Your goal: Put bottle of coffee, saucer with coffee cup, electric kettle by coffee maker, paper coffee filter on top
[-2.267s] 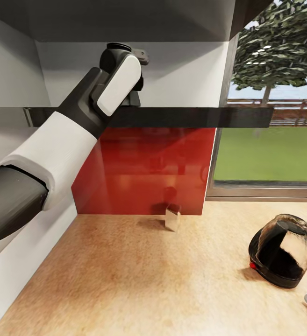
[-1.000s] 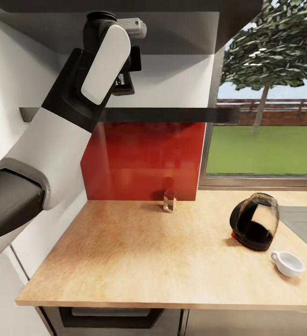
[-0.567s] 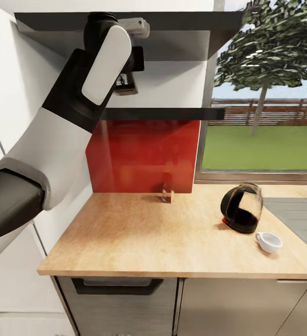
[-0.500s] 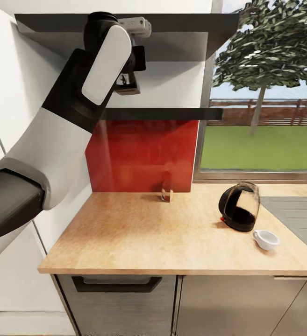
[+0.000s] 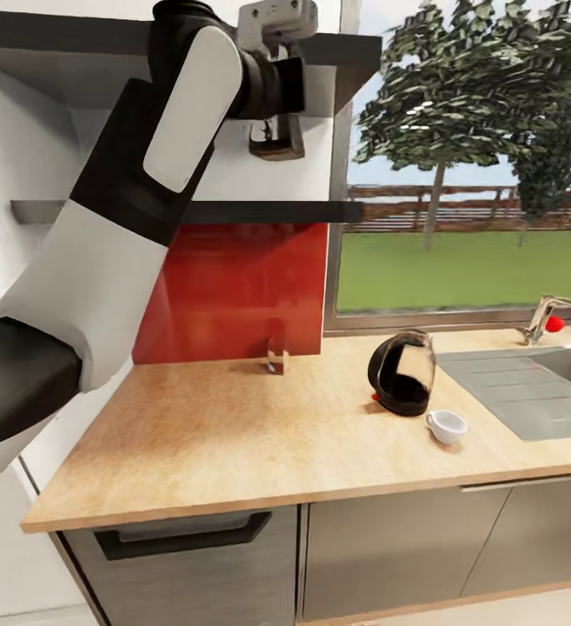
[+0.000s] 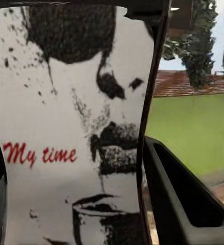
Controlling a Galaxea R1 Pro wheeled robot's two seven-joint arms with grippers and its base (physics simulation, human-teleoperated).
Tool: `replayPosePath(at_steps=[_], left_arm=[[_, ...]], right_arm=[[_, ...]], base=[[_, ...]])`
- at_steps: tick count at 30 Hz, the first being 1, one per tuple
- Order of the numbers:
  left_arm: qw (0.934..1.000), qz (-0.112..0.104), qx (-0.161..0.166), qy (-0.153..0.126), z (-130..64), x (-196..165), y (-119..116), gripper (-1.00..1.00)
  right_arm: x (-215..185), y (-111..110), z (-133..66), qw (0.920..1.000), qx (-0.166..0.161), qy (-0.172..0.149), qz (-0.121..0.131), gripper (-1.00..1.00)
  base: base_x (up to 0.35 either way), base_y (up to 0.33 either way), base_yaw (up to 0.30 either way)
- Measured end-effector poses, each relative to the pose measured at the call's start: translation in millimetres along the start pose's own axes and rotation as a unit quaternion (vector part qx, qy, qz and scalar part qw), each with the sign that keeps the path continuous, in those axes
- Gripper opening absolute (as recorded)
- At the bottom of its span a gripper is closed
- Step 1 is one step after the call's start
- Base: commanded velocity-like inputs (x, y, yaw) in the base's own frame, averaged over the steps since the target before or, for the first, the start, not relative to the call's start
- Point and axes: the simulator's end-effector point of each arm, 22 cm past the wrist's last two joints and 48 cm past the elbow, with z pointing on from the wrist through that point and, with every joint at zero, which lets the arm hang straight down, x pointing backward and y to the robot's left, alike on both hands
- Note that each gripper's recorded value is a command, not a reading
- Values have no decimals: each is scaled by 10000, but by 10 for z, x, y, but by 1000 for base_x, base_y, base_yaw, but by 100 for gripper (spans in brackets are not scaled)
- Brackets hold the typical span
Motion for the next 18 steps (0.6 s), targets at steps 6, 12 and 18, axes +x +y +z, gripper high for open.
replayPosePath(at_steps=[6, 12, 18], left_arm=[[9741, -62, 2259, 65, -200, 94, -956, -100], [9361, -304, 3487, 335, -408, 455, -1372, -100], [9110, -591, 4060, 411, -505, 785, -1508, -100]], right_arm=[[0, -1, 0, 10000, 2, 0, 0, 100], [1, -1, 1, 10000, 2, 2, 0, 100], [-7, -4, 1, 10000, 5, -8, 11, 100]], base=[[0, 0, -284], [0, 0, -284], [0, 0, -284]])
